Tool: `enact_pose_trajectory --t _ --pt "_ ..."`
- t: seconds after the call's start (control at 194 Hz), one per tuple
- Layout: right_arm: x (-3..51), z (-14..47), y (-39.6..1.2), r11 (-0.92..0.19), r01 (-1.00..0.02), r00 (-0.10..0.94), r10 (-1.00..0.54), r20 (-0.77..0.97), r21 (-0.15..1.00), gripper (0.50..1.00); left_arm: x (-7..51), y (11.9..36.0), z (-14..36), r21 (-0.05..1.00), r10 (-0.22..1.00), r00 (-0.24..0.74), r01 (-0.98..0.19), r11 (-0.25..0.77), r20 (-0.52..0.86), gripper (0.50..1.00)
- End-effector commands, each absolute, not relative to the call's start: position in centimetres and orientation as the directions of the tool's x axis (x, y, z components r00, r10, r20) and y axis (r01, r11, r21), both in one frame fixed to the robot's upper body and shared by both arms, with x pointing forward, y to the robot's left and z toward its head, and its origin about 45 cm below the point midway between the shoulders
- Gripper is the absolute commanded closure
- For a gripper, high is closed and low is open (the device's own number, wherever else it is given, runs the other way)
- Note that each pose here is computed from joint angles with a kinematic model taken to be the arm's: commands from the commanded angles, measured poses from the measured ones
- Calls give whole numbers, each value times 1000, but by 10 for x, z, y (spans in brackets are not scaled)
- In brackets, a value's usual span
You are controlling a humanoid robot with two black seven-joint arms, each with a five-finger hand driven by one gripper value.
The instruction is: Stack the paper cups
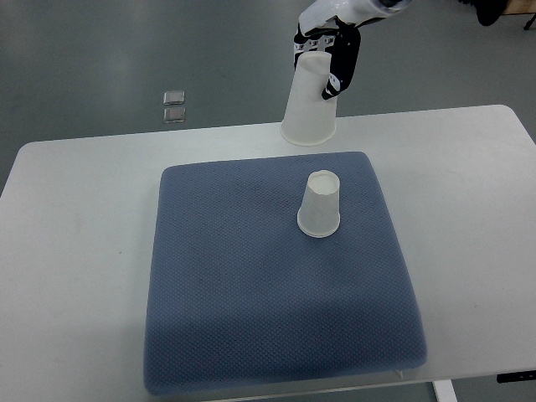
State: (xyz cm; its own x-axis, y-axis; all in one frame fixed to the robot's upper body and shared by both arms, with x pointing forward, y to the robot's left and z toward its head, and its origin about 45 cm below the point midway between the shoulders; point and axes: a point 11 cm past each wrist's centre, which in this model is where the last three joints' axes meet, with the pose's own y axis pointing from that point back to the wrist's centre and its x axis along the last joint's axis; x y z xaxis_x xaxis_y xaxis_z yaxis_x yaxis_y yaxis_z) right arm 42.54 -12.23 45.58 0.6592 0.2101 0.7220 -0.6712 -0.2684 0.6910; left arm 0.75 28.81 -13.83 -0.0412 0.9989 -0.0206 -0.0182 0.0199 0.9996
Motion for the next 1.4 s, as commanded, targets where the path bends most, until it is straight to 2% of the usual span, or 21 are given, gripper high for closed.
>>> enact_pose_trajectory --t 0.0,0.341,0.831,1.394 --pt "426 448 -126 -259 -662 673 210 710 704 797 7 288 -138 1000 999 -41 -18 20 -20 500" --pt "432 416 -147 -226 -665 691 176 701 712 799 7 288 -138 1000 999 -41 -18 20 -20 500" --pt "418 398 -152 -233 -638 718 163 677 734 799 7 288 -138 1000 999 -40 -16 20 -20 500" --pt "412 378 -148 -253 -657 703 136 699 710 797 7 288 -138 1000 999 -40 -16 20 -20 500"
